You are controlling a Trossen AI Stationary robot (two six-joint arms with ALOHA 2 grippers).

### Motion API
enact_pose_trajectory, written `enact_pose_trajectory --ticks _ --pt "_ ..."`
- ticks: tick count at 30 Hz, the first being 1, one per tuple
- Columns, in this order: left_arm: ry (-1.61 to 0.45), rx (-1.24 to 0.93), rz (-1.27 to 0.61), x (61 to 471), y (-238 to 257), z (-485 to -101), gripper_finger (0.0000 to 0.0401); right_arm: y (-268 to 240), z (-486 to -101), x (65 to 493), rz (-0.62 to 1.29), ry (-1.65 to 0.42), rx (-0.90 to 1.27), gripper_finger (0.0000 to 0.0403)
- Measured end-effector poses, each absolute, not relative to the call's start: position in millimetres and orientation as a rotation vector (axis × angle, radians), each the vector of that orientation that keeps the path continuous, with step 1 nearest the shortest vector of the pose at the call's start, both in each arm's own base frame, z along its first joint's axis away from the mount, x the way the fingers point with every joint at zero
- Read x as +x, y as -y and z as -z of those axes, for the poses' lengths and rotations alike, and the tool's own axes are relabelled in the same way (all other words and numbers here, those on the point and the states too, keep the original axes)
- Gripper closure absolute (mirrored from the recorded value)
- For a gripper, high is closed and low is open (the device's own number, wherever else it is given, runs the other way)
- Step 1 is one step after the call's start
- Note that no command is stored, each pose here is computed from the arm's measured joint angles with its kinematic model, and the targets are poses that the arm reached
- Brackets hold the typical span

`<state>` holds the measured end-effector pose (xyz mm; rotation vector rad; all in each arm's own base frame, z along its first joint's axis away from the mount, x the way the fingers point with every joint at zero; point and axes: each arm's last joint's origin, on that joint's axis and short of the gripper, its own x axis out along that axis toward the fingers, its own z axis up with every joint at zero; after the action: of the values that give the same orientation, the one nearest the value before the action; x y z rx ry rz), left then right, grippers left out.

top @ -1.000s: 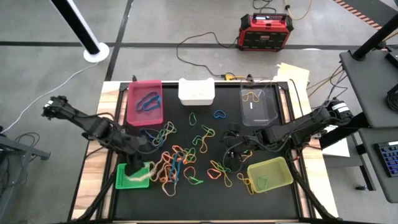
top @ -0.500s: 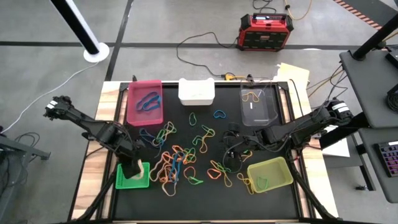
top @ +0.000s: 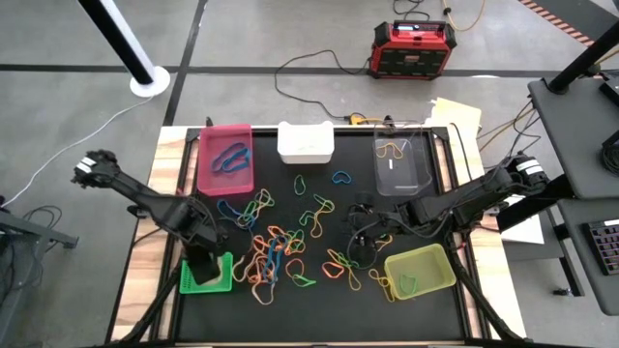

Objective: Sort rubber bands into baskets
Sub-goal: Put the light yellow rubber band into the green bin

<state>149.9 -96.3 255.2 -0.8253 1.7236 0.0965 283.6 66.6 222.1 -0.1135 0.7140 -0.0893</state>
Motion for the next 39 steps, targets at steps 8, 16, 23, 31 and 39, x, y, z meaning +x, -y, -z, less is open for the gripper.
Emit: enact_pose_trajectory --ticks 8,16,23,31,39 --pt "-1.838 -0.844 -0.086 164.6 106.9 -238.9 0.0401 -66.3 -219.2 282.5 0.089 -0.719 -0.115 0.0252" --pt "-1.921 -0.808 -0.073 173.4 112.8 -224.4 0.0401 -66.3 -219.2 282.5 0.089 -0.719 -0.115 0.0252" --pt "-1.973 -0.798 -0.104 174.4 113.7 -218.8 0.0401 -66.3 -219.3 282.6 0.089 -0.717 -0.115 0.0252" --pt "-1.986 -0.793 -0.102 178.0 117.0 -213.3 0.0401 -66.3 -219.3 282.6 0.089 -0.717 -0.115 0.0252" --pt "-1.962 -0.759 -0.125 177.8 116.2 -212.9 0.0401 -66.3 -219.3 282.6 0.088 -0.717 -0.116 0.0252"
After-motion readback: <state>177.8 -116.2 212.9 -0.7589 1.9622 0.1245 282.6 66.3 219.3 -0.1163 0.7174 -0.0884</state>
